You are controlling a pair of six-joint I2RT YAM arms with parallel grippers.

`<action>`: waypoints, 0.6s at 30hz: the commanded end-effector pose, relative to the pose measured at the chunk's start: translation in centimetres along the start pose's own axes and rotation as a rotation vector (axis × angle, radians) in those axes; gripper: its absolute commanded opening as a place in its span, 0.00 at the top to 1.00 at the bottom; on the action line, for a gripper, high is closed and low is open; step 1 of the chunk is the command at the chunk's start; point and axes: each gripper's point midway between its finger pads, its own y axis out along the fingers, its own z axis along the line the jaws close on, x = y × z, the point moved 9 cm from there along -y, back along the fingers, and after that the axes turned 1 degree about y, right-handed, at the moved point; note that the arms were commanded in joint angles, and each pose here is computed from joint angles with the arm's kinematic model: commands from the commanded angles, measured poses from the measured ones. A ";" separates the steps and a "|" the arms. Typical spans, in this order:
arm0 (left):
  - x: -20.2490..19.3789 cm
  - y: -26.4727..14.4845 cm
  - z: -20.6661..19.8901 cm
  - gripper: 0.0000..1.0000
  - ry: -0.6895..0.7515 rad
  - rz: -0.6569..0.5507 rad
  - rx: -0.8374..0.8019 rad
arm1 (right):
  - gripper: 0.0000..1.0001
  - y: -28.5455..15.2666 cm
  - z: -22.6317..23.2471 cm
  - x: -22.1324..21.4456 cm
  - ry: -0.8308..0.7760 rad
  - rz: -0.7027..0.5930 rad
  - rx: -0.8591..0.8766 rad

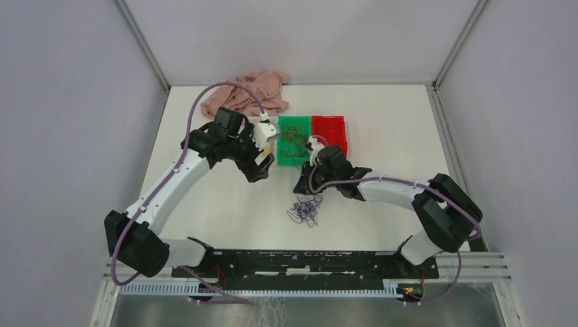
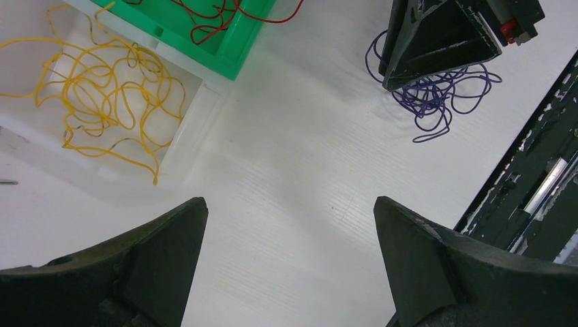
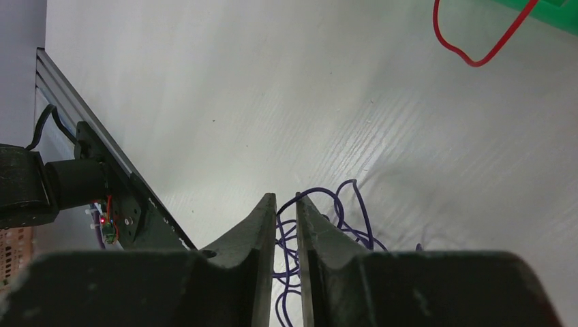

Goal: Untangle the cables
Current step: Untie the cable.

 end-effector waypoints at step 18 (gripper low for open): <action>0.6 -2.7 -3.2 0.00 0.176 -0.318 -0.059 | 1.00 -9.5 11.8 7.7 -0.087 -0.286 0.533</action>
